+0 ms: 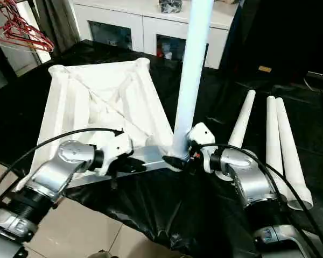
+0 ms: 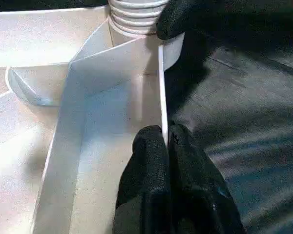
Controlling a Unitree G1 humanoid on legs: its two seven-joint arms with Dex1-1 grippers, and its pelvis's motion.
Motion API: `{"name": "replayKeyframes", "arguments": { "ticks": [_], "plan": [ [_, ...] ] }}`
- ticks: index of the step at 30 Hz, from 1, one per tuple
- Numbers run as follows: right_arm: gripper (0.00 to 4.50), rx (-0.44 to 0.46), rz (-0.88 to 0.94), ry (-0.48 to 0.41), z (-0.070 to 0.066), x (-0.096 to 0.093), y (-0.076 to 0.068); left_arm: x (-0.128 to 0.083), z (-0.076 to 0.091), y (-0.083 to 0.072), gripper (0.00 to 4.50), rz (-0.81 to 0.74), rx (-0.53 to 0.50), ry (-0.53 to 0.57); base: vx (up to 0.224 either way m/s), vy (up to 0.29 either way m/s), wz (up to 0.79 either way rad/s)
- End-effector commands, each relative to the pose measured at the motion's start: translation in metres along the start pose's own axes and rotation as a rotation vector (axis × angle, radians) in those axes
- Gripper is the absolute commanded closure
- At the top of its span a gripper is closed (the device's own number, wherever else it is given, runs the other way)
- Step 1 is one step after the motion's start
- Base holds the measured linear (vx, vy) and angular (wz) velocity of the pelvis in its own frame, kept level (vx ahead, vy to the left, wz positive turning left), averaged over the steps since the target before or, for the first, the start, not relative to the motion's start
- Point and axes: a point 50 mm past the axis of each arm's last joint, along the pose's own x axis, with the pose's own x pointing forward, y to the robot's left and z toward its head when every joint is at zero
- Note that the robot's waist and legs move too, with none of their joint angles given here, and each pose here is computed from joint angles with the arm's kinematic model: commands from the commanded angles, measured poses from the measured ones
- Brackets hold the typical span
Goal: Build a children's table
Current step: Rotate leg to tighten
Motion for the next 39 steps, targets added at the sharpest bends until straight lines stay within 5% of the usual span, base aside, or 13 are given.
{"name": "replayKeyframes", "arguments": {
  "ticks": [1, 8, 15, 19, 24, 30, 31, 35, 39],
  "plan": [
    [1.14, -0.011, 0.035, 0.000, 0.003, -0.001, 0.003, 0.002, 0.013, -0.006, 4.50, -0.072, 0.077, -0.037, 0.000, 0.000, 0.00],
    [1.70, -0.018, 0.061, 0.012, 0.001, -0.002, 0.007, -0.005, 0.009, -0.008, 4.50, -0.095, 0.076, -0.024, 0.000, 0.000, 0.00],
    [1.78, -0.014, 0.070, 0.010, -0.001, 0.002, 0.011, -0.003, 0.008, -0.008, 4.50, -0.087, 0.069, -0.023, 0.000, 0.000, 0.00],
    [1.78, -0.002, -0.065, -0.002, -0.006, 0.013, 0.007, 0.007, 0.012, 0.000, 4.50, 0.007, 0.022, -0.035, 0.000, 0.000, 0.00],
    [1.80, 0.156, -0.323, -0.003, -0.018, 0.037, -0.001, 0.031, 0.023, 0.015, 4.50, 0.199, -0.070, -0.054, 0.000, 0.000, 0.00],
    [1.80, 0.242, -0.517, -0.008, -0.016, 0.066, 0.000, 0.057, 0.038, 0.020, 4.50, 0.336, -0.091, -0.053, 0.000, 0.000, 0.00],
    [1.24, 0.237, -0.518, -0.015, -0.014, 0.069, 0.002, 0.059, 0.040, 0.019, 4.50, 0.338, -0.074, -0.049, 0.000, 0.000, 0.00],
    [0.96, 0.307, -0.457, -0.069, -0.008, 0.078, 0.007, 0.064, 0.042, 0.016, 4.50, 0.306, -0.059, -0.056, 0.000, 0.000, 0.00],
    [0.61, 0.245, -0.458, -0.061, -0.006, 0.074, 0.003, 0.060, 0.040, 0.015, 4.50, 0.279, -0.029, -0.059, 0.000, 0.000, 0.00]
  ]
}}
